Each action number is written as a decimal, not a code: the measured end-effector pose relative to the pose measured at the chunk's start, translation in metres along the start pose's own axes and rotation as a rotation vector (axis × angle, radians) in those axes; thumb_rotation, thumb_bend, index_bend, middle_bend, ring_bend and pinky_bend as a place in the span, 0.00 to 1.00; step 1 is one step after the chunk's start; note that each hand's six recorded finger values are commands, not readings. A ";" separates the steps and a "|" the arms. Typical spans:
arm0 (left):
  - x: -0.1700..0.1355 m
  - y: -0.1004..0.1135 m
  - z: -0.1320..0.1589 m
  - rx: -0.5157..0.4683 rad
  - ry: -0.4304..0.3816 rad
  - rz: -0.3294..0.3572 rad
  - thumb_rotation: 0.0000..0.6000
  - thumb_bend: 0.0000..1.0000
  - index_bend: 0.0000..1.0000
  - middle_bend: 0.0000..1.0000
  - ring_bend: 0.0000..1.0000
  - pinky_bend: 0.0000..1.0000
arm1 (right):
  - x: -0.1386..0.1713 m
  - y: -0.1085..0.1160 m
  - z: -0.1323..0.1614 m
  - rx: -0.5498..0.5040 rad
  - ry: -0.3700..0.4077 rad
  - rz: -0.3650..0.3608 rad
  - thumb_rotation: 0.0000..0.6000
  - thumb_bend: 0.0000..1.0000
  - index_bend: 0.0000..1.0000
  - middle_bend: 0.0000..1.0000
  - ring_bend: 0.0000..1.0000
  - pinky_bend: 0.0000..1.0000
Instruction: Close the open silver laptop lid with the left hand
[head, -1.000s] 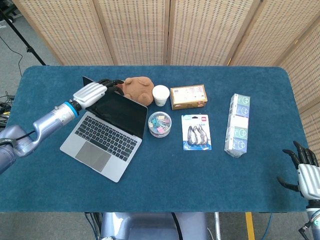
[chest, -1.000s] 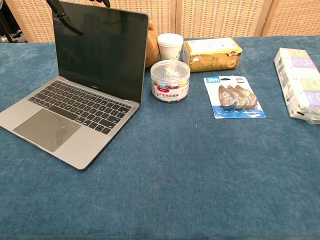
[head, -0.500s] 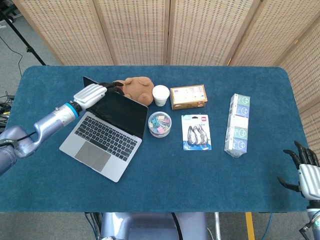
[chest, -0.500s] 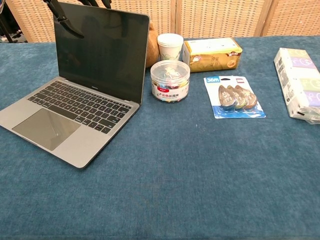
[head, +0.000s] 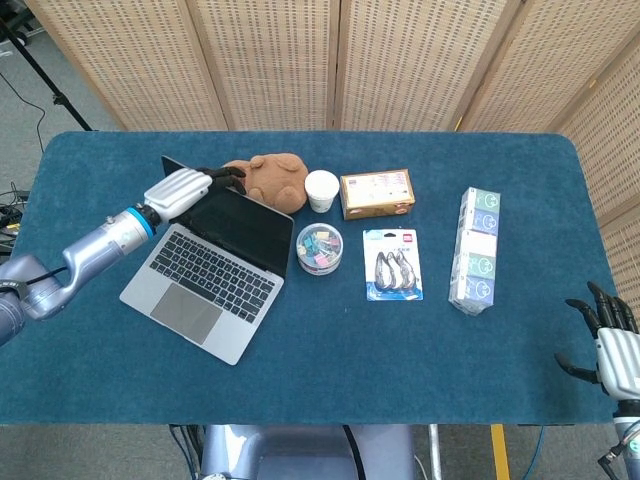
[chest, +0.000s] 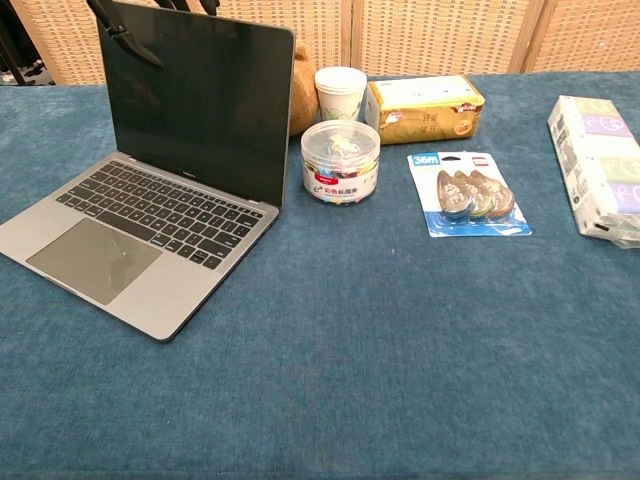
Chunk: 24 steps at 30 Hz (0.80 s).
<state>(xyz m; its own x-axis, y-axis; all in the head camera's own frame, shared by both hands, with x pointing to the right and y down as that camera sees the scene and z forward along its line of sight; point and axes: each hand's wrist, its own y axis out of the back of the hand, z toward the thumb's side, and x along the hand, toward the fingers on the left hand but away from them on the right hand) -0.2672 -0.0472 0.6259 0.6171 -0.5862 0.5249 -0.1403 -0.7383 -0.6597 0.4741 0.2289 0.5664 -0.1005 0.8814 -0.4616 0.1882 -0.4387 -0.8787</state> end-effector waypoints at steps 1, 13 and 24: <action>-0.001 0.001 0.001 0.001 0.000 0.001 1.00 0.09 0.36 0.19 0.25 0.24 | 0.000 0.000 0.000 0.000 0.001 0.000 1.00 0.23 0.20 0.00 0.00 0.00; -0.016 0.009 0.014 0.006 -0.008 0.008 1.00 0.09 0.37 0.20 0.27 0.25 | 0.003 0.002 0.003 0.000 0.013 -0.006 1.00 0.23 0.20 0.00 0.00 0.00; -0.029 0.002 0.011 0.002 0.028 -0.013 1.00 0.09 0.38 0.21 0.27 0.25 | 0.005 0.003 0.006 -0.001 0.025 -0.012 1.00 0.23 0.20 0.00 0.00 0.00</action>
<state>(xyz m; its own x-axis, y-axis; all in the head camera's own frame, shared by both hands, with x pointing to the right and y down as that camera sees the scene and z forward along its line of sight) -0.2764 -0.0281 0.6035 0.5973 -0.5854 0.5482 -0.1303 -0.7453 -0.6539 0.4683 0.2308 0.5605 -0.0788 0.8907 -0.4477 0.1878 -0.4278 -0.8842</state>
